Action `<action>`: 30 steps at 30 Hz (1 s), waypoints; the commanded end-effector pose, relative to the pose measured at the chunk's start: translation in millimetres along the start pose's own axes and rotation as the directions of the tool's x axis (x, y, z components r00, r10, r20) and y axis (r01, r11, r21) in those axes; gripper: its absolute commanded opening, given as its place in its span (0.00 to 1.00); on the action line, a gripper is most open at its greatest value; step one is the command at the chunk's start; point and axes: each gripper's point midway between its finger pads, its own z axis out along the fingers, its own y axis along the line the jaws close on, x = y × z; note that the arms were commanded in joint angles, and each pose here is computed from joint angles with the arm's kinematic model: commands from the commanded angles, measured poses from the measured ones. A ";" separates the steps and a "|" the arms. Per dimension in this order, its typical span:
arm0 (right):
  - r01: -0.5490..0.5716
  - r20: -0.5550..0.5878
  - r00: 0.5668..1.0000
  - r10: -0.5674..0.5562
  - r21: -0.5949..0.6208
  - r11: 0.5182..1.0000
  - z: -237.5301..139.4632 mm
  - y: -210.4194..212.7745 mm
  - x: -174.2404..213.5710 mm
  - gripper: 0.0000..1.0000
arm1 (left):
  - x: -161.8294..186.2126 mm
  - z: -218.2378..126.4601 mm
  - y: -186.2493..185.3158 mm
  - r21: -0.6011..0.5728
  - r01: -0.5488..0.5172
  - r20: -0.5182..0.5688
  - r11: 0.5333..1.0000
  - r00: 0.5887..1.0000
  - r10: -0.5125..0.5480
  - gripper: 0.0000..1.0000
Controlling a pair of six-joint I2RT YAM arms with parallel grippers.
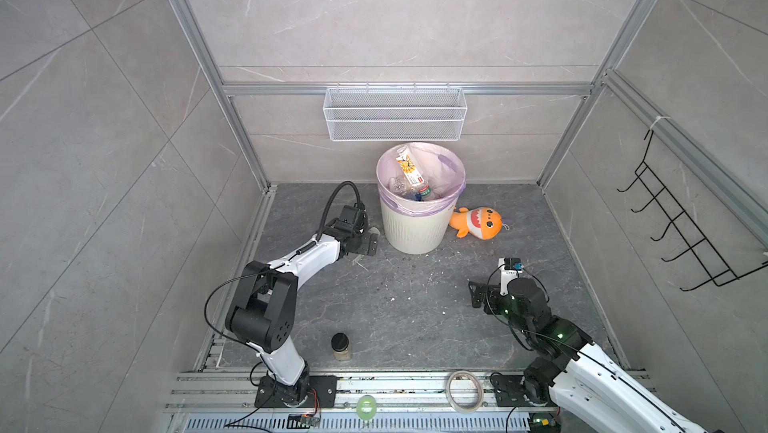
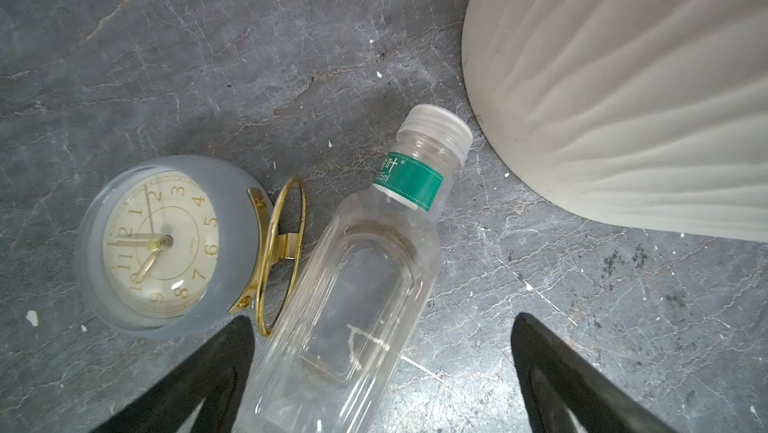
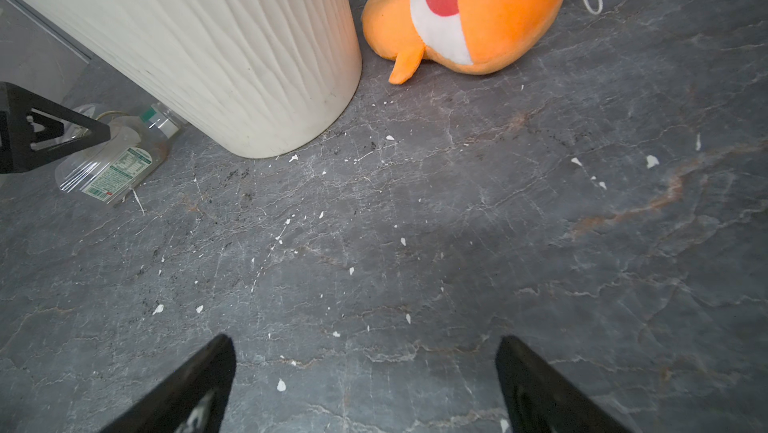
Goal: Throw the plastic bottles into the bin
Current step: 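Withdraw the left gripper and lower it toward the green-capped bottle by the clock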
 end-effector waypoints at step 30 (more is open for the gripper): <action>0.002 0.001 1.000 -0.002 -0.002 1.000 2.4 2.4 0.3 0.99 | 9.4 22.4 -11.5 0.081 0.044 -0.051 0.996 0.998 -0.040 0.91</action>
